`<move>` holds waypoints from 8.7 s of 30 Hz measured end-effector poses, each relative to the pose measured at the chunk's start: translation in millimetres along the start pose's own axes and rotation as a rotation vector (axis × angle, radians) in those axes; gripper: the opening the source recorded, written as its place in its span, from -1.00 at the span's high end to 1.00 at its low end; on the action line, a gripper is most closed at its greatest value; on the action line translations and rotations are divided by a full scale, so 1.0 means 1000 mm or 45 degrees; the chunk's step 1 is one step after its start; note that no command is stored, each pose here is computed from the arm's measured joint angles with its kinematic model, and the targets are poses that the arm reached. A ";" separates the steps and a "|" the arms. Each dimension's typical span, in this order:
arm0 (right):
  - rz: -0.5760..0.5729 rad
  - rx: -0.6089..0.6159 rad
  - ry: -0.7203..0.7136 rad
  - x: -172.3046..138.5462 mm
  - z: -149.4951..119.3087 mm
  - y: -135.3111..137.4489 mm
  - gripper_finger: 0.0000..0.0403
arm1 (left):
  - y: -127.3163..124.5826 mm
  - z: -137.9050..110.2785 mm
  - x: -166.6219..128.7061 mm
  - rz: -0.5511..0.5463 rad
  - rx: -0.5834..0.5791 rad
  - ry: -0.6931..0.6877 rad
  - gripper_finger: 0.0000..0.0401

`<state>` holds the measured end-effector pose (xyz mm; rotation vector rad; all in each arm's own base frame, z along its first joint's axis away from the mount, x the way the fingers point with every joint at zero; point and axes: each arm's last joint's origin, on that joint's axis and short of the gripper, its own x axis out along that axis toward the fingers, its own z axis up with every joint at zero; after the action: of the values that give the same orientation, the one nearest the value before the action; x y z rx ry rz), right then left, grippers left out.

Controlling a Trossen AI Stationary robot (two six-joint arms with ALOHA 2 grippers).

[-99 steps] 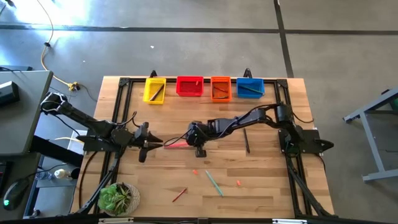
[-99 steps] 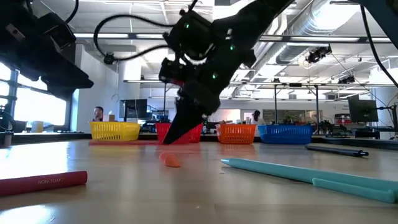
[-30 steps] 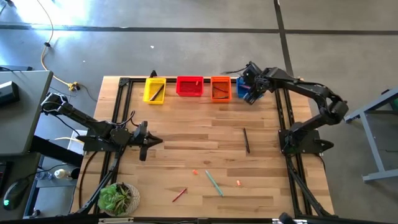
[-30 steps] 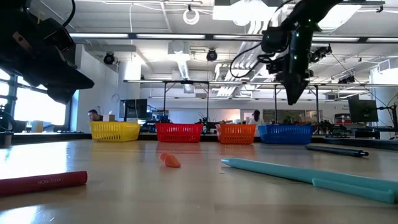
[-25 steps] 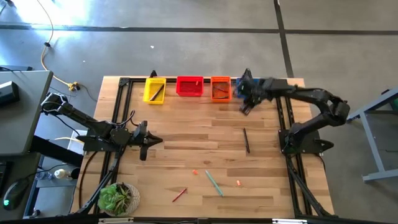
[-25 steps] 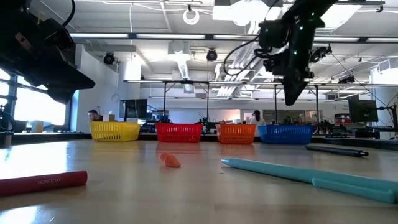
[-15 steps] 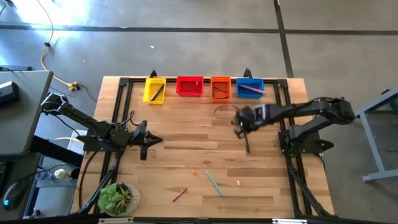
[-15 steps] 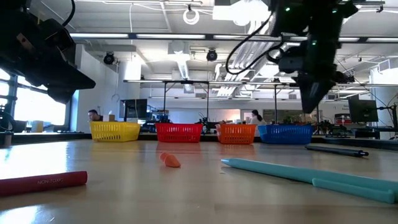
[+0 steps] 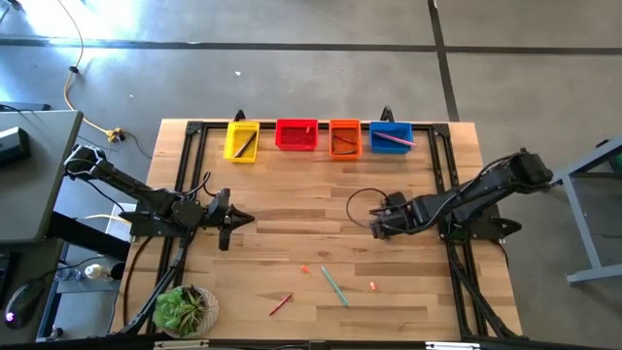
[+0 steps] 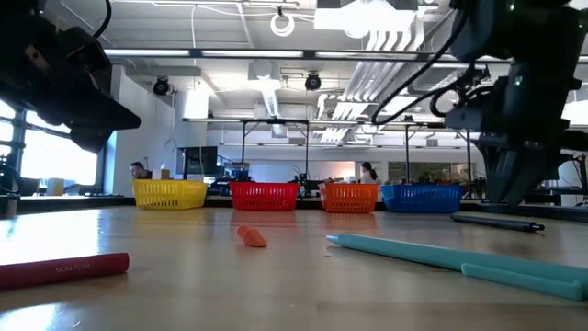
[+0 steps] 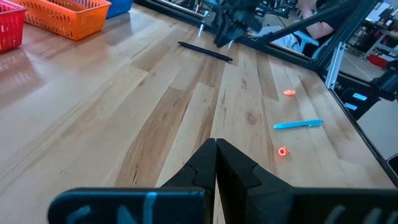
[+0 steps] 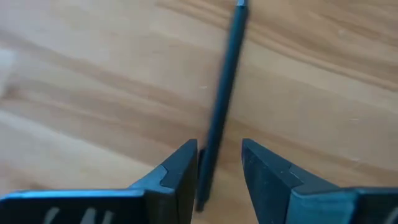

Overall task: Sort crayons/erasers/pens/pencils in bins
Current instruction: Put the black pen into the yellow basket, then put the blue pen into the yellow basket

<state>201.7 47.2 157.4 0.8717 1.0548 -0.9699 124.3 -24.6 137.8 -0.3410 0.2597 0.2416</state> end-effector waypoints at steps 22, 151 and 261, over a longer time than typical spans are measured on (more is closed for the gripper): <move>0.049 -0.148 -0.050 0.025 0.003 0.012 0.92 | -0.001 0.004 0.000 -0.009 -0.249 -0.054 0.99; 0.986 -1.088 -0.965 0.016 0.104 0.204 0.99 | 0.173 0.145 0.044 1.005 0.054 0.226 0.95; 0.714 -1.107 -0.443 0.043 0.069 0.188 1.00 | 0.084 0.096 0.024 -0.089 0.253 -0.393 1.00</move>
<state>406.6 37.2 155.9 0.2206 0.7473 -0.1227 144.1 91.4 193.2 -0.1128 -0.0335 0.1943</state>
